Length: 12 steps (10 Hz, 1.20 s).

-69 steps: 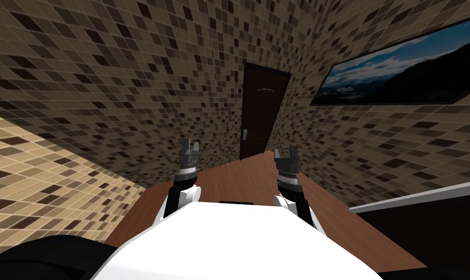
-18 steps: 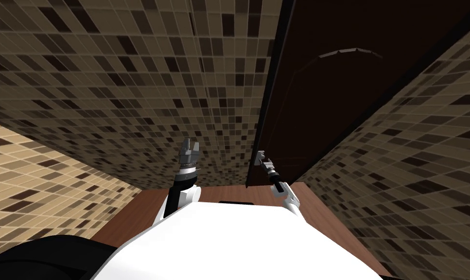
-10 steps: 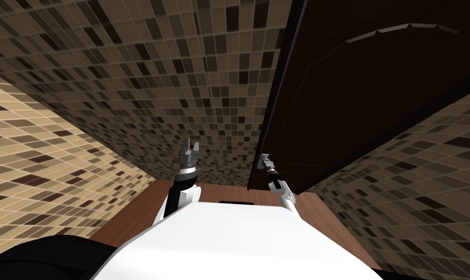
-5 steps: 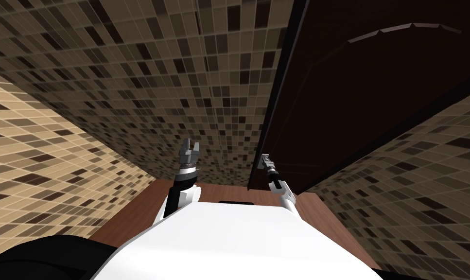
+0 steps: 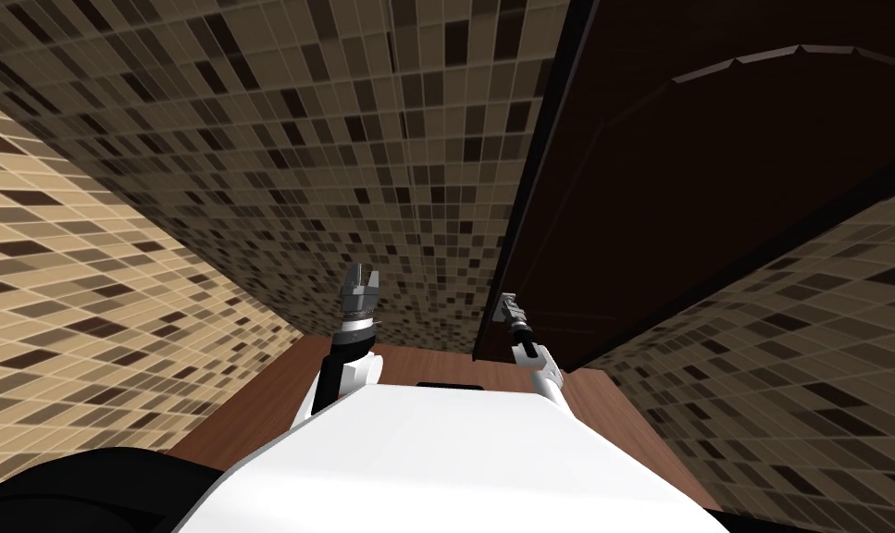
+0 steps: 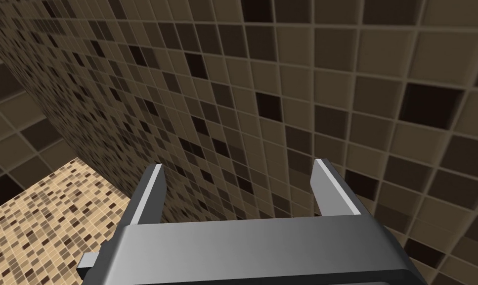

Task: Pull the door open

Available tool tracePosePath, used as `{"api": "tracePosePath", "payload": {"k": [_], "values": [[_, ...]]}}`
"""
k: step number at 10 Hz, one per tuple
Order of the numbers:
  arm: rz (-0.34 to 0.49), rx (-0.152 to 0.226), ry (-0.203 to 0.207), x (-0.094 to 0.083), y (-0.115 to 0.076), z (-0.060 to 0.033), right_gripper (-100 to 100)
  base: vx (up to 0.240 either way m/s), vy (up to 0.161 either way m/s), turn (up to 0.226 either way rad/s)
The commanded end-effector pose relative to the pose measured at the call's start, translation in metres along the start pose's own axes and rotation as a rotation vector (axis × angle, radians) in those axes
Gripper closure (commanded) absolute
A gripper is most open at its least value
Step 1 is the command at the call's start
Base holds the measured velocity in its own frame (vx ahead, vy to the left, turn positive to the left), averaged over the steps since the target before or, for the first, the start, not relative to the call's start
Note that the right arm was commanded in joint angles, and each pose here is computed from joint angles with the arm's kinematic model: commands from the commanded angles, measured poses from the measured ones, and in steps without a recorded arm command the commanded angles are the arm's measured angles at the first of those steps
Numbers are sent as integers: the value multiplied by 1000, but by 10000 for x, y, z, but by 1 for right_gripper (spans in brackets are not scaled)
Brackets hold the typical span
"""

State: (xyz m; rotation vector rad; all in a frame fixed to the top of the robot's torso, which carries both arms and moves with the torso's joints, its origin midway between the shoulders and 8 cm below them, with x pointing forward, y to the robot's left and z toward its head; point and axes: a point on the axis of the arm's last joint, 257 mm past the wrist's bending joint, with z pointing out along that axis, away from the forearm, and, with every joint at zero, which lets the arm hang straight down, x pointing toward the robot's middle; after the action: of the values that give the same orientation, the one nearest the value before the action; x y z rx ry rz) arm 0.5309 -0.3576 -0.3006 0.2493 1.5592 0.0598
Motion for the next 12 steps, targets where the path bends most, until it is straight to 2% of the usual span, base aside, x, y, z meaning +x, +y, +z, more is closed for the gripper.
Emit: {"api": "tracePosePath", "payload": {"k": [1, 2, 3, 4, 5, 8, 9, 11, 12], "values": [[54, 36, 7, 12, -109, -2, 100, -29, 3, 32], [62, 38, 5, 8, -114, -3, 100, -24, 2, 18], [105, 64, 12, 29, -186, -1, 100, -31, 3, 44], [117, 67, 9, 23, -195, -1, 100, -28, 4, 29], [159, 93, 19, 54, -267, -1, 100, -35, -2, 42], [247, 130, 19, 73, -364, -6, 100, -30, 3, 32], [284, 155, 33, 120, -429, -9, 100, -48, -1, 40], [325, 164, 24, 110, -452, -12, 100, -26, -6, 14], [369, 190, 38, 160, -515, -18, 100, -21, -9, 45]]}}
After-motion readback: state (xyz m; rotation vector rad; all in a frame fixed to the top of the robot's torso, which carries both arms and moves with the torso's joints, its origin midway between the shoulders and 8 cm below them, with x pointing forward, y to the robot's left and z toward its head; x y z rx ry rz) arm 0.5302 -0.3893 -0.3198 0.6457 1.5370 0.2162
